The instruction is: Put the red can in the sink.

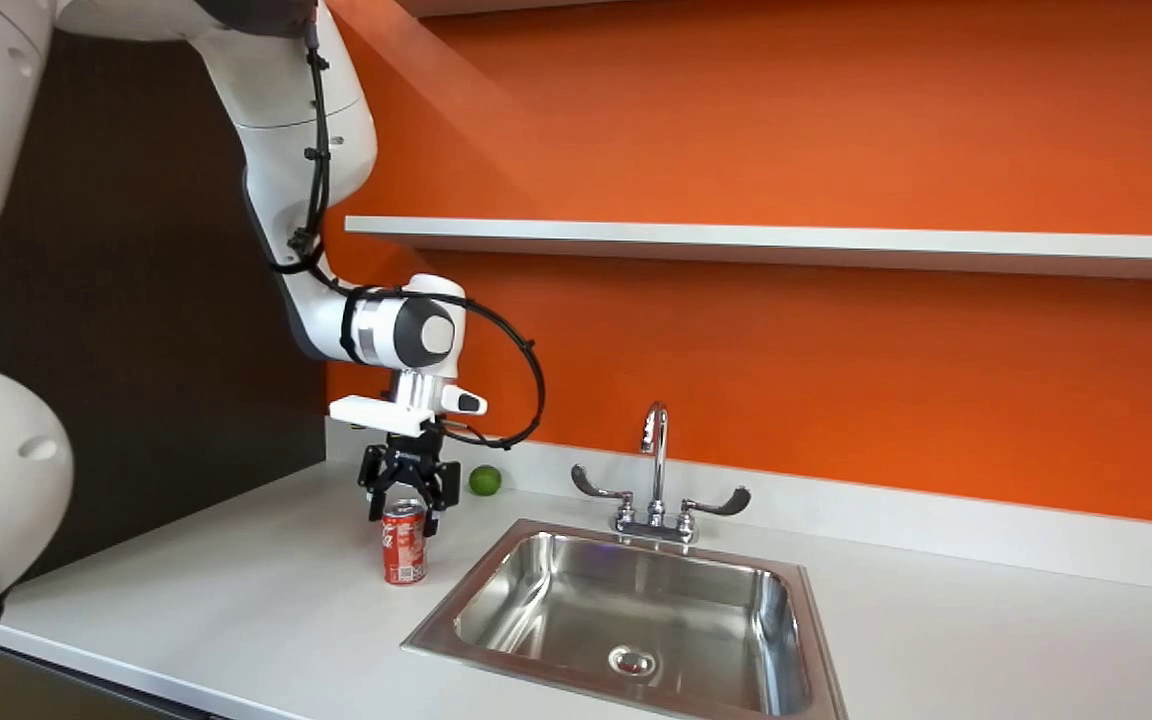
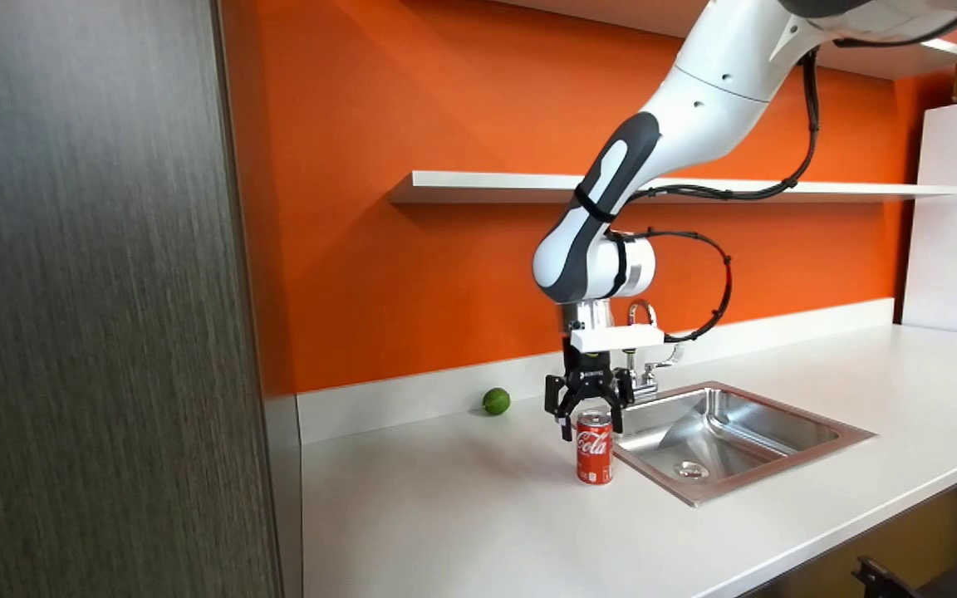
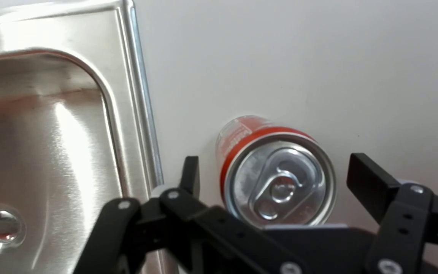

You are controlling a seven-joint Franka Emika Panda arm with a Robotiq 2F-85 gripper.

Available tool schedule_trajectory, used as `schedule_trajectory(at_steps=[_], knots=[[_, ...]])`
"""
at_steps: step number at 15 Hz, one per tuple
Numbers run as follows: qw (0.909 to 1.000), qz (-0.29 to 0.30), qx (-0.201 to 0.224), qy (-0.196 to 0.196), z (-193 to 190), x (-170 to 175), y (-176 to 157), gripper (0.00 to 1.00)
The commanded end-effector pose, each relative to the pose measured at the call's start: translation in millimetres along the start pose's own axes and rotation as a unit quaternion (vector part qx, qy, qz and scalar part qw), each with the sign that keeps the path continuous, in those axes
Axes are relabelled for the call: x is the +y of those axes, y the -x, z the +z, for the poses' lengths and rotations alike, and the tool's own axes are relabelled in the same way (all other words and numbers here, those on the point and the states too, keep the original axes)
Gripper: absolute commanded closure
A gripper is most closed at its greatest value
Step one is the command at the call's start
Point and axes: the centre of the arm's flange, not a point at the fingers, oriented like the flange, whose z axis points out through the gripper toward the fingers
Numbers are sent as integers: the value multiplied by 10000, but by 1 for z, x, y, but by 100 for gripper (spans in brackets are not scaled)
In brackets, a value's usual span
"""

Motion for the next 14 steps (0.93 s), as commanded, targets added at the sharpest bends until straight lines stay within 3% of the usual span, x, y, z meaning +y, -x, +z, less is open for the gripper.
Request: schedule_trajectory(at_steps=[1,14], knots=[[9999,-19,8,-111,-2,1,-5,0],[9995,176,-47,-275,-2,3,3,0]])
